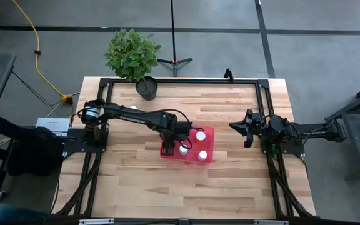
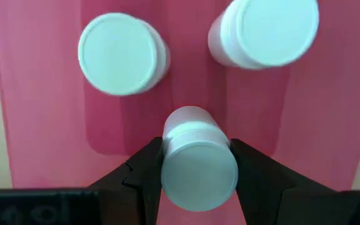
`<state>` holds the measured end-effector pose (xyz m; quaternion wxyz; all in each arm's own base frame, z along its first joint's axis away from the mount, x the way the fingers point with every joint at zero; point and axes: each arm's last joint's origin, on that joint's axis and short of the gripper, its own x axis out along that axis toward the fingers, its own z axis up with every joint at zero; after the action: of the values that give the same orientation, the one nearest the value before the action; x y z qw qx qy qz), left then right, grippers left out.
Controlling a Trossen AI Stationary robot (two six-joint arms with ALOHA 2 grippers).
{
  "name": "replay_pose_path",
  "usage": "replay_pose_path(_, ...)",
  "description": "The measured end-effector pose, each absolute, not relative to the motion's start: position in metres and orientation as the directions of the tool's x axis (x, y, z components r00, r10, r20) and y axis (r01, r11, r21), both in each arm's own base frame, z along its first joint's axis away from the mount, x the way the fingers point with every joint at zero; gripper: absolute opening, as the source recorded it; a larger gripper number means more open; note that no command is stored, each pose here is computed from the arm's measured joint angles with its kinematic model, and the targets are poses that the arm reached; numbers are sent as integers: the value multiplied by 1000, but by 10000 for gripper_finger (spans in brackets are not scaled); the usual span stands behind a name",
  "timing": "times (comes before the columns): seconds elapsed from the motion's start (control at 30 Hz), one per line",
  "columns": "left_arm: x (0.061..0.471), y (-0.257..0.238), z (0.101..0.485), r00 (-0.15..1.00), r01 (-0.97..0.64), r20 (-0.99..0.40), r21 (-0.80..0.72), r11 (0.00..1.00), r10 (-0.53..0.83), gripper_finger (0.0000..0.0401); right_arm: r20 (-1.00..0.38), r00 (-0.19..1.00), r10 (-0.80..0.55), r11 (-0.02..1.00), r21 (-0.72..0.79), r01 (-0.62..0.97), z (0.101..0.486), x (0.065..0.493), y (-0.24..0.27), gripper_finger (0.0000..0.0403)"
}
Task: Pick and place pill bottles into a basket
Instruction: Put the bottom white medicine bottle into the bin
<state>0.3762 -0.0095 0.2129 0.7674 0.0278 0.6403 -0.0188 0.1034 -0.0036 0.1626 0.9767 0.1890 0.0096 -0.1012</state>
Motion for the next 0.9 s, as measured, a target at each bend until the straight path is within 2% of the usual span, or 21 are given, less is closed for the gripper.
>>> replay_pose_path(0.17,377,-10,206,147,65,-989,17,998,7,195,-57,979,-194,907,369,201,163,103,-4,7)
replay_pose_path(0.23,381,-10,205,172,65,-985,15,998,3,195,-57,979,-194,907,369,201,163,103,-4,7)
replay_pose_path(0.33,380,-10,201,148,65,-989,9,998,-1,195,-57,979,-194,907,370,201,163,103,-4,7)
replay_pose_path(0.9,386,-11,196,170,70,-985,-12,997,-23,195,-63,979,-194,907,368,204,162,104,-4,7)
